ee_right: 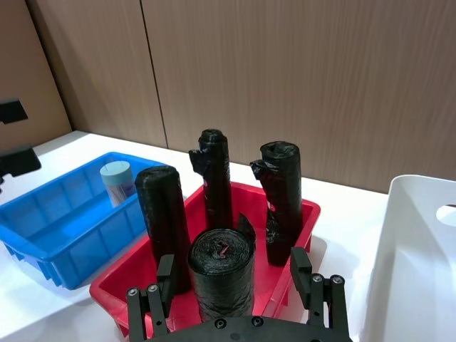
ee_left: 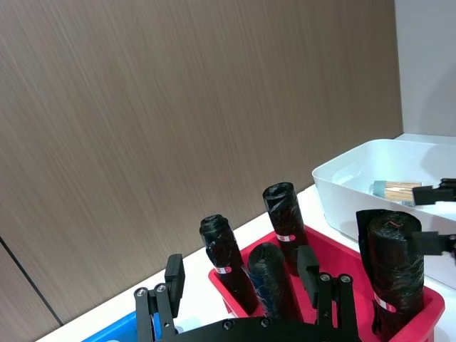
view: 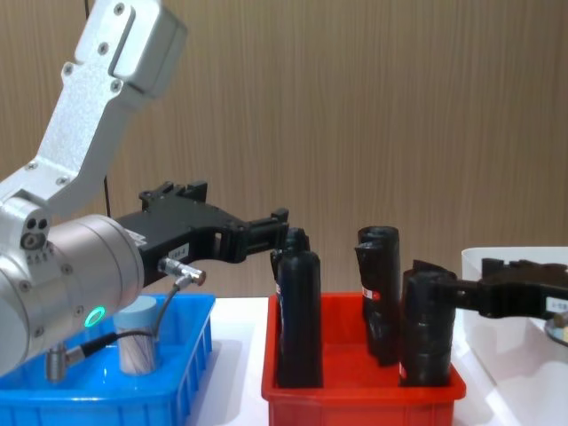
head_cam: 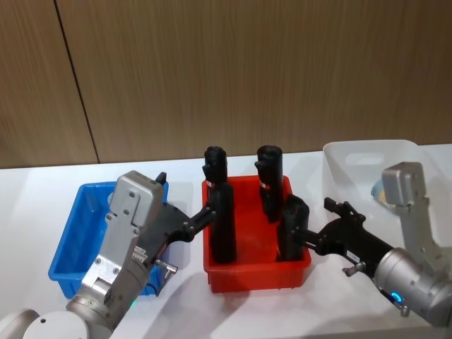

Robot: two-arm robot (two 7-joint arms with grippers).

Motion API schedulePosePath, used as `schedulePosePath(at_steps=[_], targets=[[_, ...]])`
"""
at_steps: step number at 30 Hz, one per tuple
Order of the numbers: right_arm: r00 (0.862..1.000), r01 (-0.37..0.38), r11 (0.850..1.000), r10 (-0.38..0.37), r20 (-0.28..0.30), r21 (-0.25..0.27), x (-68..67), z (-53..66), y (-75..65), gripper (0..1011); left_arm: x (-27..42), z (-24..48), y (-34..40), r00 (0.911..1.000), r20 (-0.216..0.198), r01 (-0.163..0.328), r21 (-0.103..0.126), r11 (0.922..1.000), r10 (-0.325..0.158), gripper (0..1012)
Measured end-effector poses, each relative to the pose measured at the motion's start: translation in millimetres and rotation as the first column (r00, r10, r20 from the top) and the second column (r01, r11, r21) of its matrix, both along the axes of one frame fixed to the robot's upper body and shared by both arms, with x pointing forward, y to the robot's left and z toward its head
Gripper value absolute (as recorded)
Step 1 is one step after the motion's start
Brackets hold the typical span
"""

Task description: Pick the cotton swabs from the blue box and place them into the white box.

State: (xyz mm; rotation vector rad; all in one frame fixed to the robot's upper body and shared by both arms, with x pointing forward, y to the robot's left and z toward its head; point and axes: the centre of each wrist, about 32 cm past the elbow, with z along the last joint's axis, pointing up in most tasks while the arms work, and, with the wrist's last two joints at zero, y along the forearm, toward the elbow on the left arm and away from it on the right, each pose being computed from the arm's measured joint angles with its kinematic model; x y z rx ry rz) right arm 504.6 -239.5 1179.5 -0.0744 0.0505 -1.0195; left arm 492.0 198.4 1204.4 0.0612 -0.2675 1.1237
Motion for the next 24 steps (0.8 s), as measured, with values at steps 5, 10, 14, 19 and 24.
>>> schedulePosePath(at_steps=[5, 10, 14, 19, 24], targets=[[1.0, -0.011, 1.0, 0.011, -0.014, -0.006, 8.7, -2.6, 2.7, 1002, 0.0, 0.0, 0.0, 1.0, 0.0, 0.0, 0.0, 1.0, 0.0, 1004], [0.999, -0.022, 1.0, 0.022, -0.029, -0.015, 17.3, -6.4, 5.5, 1002, 0.0, 0.0, 0.0, 1.0, 0.0, 0.0, 0.0, 1.0, 0.0, 1004], [0.999, -0.026, 0.999, 0.025, -0.04, -0.019, 22.9, -9.2, 7.3, 1001, 0.0, 0.0, 0.0, 1.0, 0.0, 0.0, 0.0, 1.0, 0.0, 1004], [0.998, -0.03, 0.999, 0.029, -0.052, -0.025, 29.4, -12.3, 9.4, 949, 0.0, 0.0, 0.0, 1.0, 0.0, 0.0, 0.0, 1.0, 0.0, 1004], [0.998, -0.032, 0.999, 0.031, -0.057, -0.028, 33.0, -13.7, 10.6, 840, 0.0, 0.0, 0.0, 1.0, 0.0, 0.0, 0.0, 1.0, 0.0, 1004]])
